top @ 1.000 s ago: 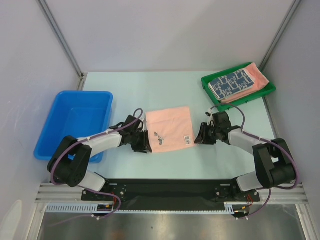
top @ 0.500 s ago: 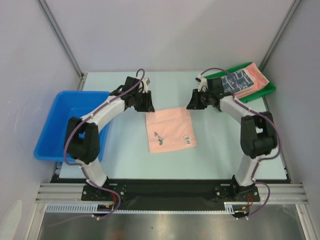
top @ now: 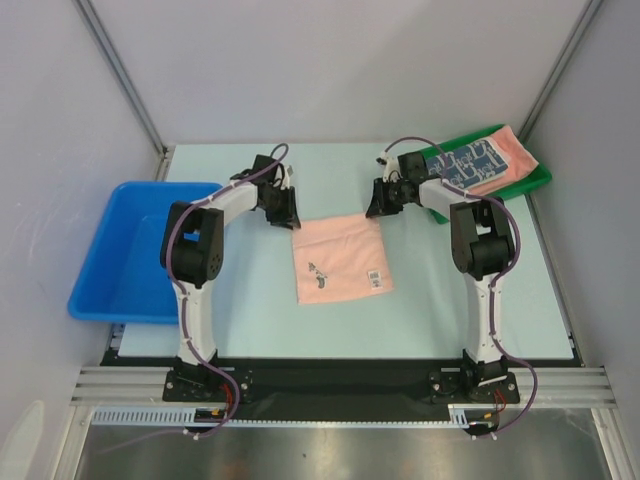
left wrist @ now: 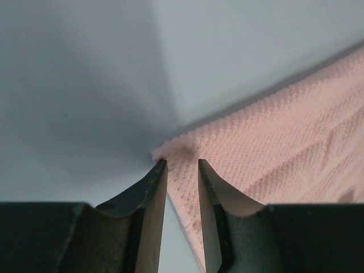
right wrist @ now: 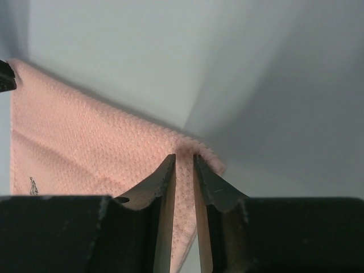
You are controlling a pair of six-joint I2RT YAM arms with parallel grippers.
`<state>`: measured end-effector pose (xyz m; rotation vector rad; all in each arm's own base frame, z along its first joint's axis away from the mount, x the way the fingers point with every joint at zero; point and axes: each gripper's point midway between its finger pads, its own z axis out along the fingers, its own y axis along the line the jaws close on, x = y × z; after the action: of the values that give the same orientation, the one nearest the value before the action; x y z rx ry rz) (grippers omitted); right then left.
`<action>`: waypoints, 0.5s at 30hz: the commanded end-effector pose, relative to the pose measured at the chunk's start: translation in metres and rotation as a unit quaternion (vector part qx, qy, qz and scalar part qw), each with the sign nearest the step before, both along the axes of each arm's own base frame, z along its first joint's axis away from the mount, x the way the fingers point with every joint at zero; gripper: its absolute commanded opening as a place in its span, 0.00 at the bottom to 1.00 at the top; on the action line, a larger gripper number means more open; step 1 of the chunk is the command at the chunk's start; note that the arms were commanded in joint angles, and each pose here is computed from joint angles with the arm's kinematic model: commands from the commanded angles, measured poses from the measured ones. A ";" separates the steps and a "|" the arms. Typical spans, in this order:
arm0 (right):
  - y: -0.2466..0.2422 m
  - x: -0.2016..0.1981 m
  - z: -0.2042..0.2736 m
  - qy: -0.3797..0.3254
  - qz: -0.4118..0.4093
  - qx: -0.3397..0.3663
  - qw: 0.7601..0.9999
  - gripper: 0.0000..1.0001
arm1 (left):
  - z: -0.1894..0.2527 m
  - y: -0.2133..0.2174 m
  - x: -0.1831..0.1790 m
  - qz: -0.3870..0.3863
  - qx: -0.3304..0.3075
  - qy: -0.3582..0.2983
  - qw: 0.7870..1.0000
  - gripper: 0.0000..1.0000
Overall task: Fold and stack the towels
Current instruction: Fold the towel
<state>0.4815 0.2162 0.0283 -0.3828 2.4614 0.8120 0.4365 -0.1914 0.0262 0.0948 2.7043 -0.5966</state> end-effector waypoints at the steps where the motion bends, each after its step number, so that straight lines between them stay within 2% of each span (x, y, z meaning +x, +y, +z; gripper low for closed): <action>1: -0.008 0.020 0.000 -0.035 -0.001 -0.030 0.999 0.24 | 0.003 0.008 0.014 -0.007 0.017 -0.008 1.000 0.34; 5: -0.010 0.018 0.020 -0.063 0.031 -0.033 0.997 0.31 | 0.031 0.005 0.021 -0.043 0.014 -0.045 0.998 0.36; 6: -0.012 0.018 0.032 -0.074 0.036 -0.032 0.996 0.33 | 0.038 0.004 0.023 -0.053 0.014 -0.054 0.997 0.39; 8: -0.014 0.017 0.041 -0.075 0.054 -0.014 0.996 0.37 | 0.046 0.008 0.026 -0.082 0.034 -0.075 0.993 0.41; 10: -0.016 0.016 0.040 -0.077 0.076 -0.010 0.994 0.39 | 0.046 0.014 0.028 -0.104 0.055 -0.083 0.990 0.43; 15: -0.021 0.015 0.037 -0.050 0.118 -0.006 0.992 0.44 | 0.035 0.012 0.028 -0.154 0.052 -0.074 0.984 0.46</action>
<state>0.4951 0.1968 0.0545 -0.6087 2.3859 0.8028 0.4581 -0.1816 0.0549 0.4283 2.6325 -0.5128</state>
